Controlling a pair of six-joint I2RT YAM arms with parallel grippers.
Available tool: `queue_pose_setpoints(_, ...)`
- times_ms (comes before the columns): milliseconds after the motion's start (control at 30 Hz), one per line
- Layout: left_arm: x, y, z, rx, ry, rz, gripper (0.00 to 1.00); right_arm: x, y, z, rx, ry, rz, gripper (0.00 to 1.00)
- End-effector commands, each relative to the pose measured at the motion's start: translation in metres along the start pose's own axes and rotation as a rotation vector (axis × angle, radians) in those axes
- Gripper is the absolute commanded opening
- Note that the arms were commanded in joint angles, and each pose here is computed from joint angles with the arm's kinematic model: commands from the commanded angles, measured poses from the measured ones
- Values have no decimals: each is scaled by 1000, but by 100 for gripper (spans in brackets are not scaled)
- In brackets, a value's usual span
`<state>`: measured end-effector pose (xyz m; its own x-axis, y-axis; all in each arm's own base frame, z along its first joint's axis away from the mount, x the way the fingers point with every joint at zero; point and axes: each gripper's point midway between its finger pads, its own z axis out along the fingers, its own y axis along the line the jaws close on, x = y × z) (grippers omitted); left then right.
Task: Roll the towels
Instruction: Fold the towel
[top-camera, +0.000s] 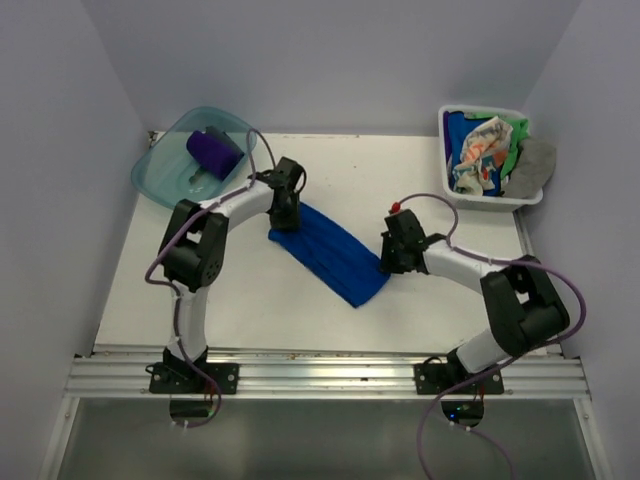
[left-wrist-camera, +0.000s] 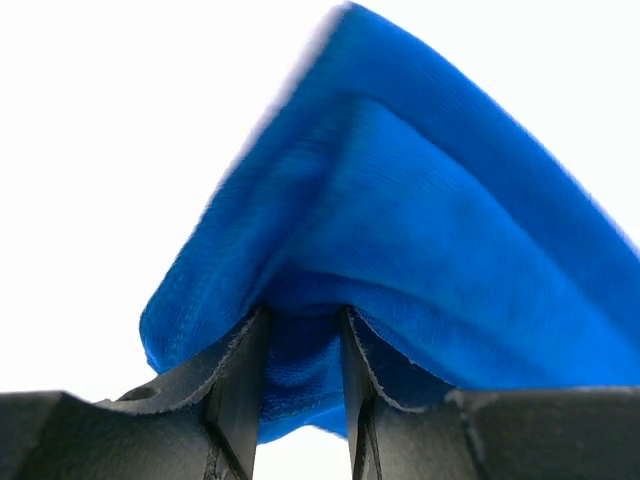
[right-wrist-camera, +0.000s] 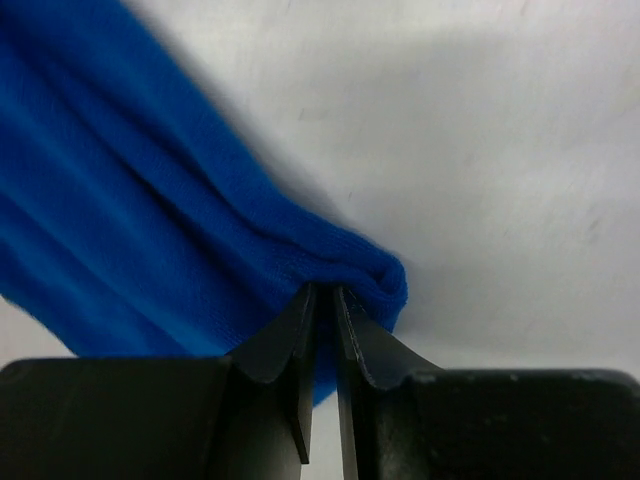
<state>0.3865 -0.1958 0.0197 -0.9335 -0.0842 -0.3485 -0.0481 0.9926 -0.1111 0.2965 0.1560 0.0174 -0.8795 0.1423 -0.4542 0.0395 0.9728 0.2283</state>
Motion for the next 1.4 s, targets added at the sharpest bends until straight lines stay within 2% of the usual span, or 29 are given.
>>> queue_pose_setpoints(0,-30,-14,28,7,-10,54,37,73,-7,-18,58,115,29,16)
queue_pose_setpoints(33,-53,-28,22,38,-54,73,37,83,0,-22,38,125,26,16)
queue_pose_setpoints(100,-59,-34,26,38,-46,105,37,97,24,-34,-35,131,4,17)
queue_pose_setpoints(167,-82,-48,11,65,-102,125,38,103,33,-42,-41,132,-35,18)
queue_pose_setpoints(267,-96,-58,-21,89,-168,174,42,78,39,-54,-28,55,-54,21)
queue_pose_setpoints(400,-96,-56,-52,95,-201,201,45,24,61,-65,-30,-72,-116,25)
queue_pose_setpoints(567,-84,-51,-79,127,-232,177,45,-21,77,-41,-27,-84,-147,24)
queue_pose_setpoints(600,-82,-49,-79,130,-229,161,45,-41,92,-45,-60,-107,-166,24)
queue_pose_setpoints(767,-62,-31,-60,111,-176,106,45,-88,108,-8,-50,-86,-202,24)
queue_pose_setpoints(933,-77,-31,-50,131,-198,121,51,-101,124,8,-80,-54,-226,27)
queue_pose_setpoints(1067,-89,-25,-31,87,-157,128,59,-107,131,9,-95,-57,-221,29)
queue_pose_setpoints(1200,-107,-29,-34,100,-197,123,70,-108,136,10,-118,-53,-223,30)
queue_pose_setpoints(1367,-120,-37,-37,132,-219,110,75,-111,142,26,-126,-29,-227,33)
